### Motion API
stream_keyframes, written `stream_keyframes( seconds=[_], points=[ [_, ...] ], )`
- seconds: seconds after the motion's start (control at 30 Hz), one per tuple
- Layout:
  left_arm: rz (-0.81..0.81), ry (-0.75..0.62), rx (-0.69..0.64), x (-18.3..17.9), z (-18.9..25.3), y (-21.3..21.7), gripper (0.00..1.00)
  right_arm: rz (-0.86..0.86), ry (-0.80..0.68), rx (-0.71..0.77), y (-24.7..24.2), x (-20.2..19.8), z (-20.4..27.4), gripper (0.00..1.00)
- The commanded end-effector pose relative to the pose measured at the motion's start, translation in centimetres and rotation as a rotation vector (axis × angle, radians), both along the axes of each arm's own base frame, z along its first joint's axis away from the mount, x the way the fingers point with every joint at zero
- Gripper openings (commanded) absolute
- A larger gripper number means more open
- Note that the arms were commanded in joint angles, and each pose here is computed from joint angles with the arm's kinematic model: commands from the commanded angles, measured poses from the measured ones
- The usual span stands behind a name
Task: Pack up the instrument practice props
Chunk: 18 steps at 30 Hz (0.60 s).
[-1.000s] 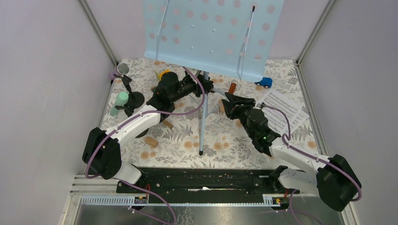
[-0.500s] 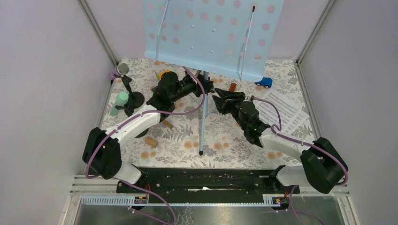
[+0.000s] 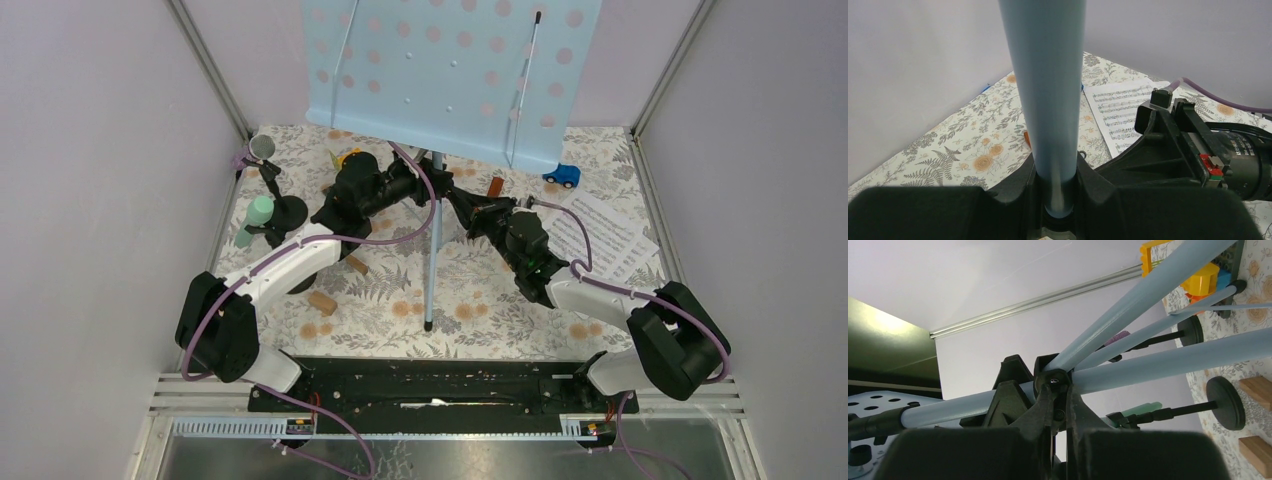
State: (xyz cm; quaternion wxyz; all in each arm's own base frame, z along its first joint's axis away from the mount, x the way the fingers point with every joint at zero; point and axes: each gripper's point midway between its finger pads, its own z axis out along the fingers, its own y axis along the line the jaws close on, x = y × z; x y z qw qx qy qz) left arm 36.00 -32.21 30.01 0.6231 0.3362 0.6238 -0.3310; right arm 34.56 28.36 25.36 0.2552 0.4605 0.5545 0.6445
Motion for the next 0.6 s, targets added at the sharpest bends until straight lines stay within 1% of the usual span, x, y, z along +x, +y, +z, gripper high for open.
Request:
stream_keyframes(
  seconds=[0.0,0.1,0.23,0.33,0.37,0.43,0.57],
  points=[
    [-0.055,0.086,0.062,-0.9,-2.6,-0.6,0.0,0.029,-0.103,-0.074,0.8,-0.2,1.5,0.0],
    [-0.056,0.084,0.061,-0.9,-2.5,-0.6,0.0,0.051,-0.158,-0.231,1.1,-0.3,1.2,0.0],
    [-0.059,0.082,0.059,-1.0,-2.4,-0.6,0.0,0.103,-0.346,-0.474,2.0,-0.6,2.1,0.0],
    [-0.061,0.085,0.058,-1.1,-2.4,-0.6,0.0,0.115,-0.551,-0.641,2.1,-1.1,2.5,0.0],
    [-0.061,0.085,0.057,-1.1,-2.4,-0.6,0.0,0.113,-0.656,-0.726,2.1,-1.4,2.7,0.0],
    [-0.063,0.085,0.056,-1.1,-2.3,-0.7,0.0,0.13,-0.846,-0.838,2.4,-2.5,3.0,0.0],
    [-0.072,0.09,0.052,-1.1,-2.3,-0.8,0.0,0.142,-1.15,-1.062,2.6,-3.8,1.8,0.0]
  ],
)
